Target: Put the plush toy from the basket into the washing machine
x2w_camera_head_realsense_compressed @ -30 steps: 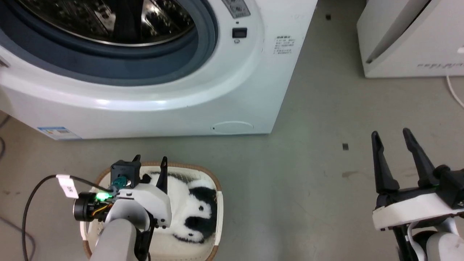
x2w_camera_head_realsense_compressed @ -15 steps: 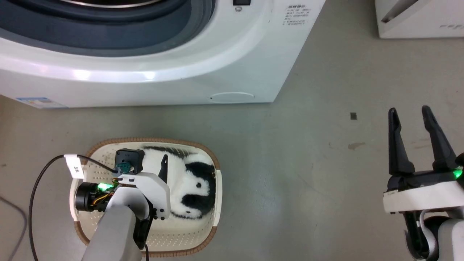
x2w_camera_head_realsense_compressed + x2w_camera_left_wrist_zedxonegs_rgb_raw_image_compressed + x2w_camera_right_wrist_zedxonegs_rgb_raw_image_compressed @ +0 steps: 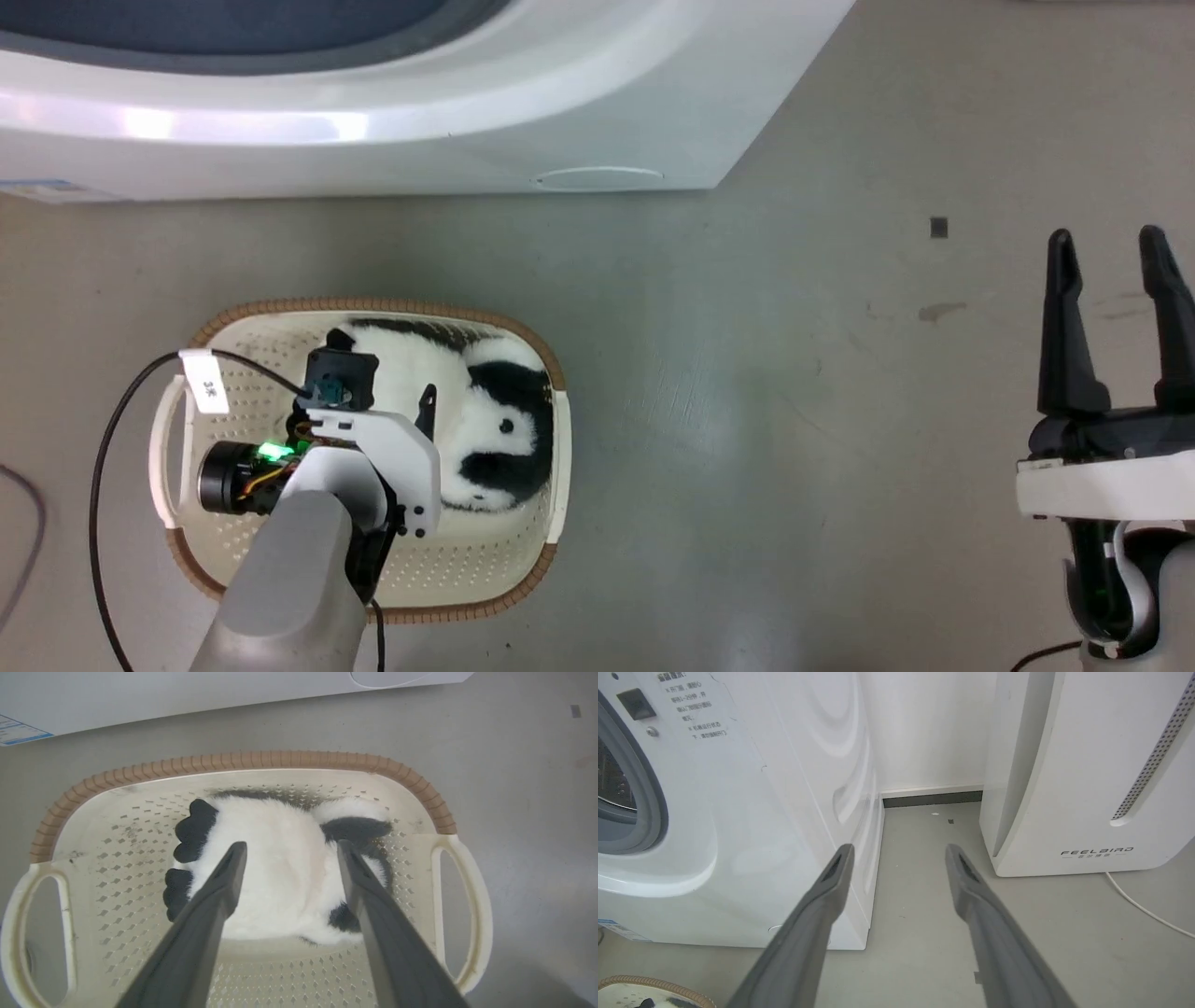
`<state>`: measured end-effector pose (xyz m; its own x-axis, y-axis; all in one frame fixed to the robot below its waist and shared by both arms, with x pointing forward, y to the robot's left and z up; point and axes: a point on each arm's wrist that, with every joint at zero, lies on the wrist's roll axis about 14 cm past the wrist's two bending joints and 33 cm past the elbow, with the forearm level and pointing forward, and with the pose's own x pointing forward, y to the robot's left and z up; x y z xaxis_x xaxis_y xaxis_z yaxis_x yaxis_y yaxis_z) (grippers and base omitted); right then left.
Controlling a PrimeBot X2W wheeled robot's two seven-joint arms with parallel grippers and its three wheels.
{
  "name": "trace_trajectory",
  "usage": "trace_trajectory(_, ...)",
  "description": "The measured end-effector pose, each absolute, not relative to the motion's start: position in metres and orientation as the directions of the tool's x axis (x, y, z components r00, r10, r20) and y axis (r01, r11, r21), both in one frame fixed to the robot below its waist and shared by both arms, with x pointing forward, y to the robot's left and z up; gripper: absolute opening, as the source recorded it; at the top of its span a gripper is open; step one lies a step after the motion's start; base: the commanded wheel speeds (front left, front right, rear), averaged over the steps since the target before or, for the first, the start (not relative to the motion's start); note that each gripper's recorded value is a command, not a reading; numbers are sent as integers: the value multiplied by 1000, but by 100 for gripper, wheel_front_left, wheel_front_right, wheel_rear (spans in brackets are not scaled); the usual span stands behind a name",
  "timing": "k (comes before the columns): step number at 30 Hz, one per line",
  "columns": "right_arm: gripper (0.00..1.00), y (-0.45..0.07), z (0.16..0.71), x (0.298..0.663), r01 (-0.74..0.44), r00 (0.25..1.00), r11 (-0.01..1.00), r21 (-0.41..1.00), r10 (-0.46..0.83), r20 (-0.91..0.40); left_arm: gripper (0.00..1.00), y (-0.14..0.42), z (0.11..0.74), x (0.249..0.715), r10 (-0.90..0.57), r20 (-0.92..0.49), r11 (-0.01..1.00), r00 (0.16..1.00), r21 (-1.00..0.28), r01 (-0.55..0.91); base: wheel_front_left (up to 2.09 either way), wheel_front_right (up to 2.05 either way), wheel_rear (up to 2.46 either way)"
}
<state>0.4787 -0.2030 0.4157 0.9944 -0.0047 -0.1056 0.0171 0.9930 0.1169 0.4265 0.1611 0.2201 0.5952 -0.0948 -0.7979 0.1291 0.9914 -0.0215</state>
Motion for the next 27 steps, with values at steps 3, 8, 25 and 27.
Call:
trace_trajectory(3,100,-205,407,481,25,993,992,121,-10,-118,100,163,208,424,-92,-822,991,563,-19,134,0,0,0)
trace_trajectory(8,100,-206,394,487,32,992,991,127,-16,-128,100,163,189,421,-91,-852,990,516,-24,136,0,0,0)
trace_trajectory(25,100,-209,352,502,55,987,988,145,-32,-155,100,171,128,392,-74,-939,991,337,-32,129,0,0,0)
trace_trajectory(27,100,-209,349,503,58,987,987,151,-34,-156,100,172,123,391,-71,-944,992,322,-32,124,0,0,0)
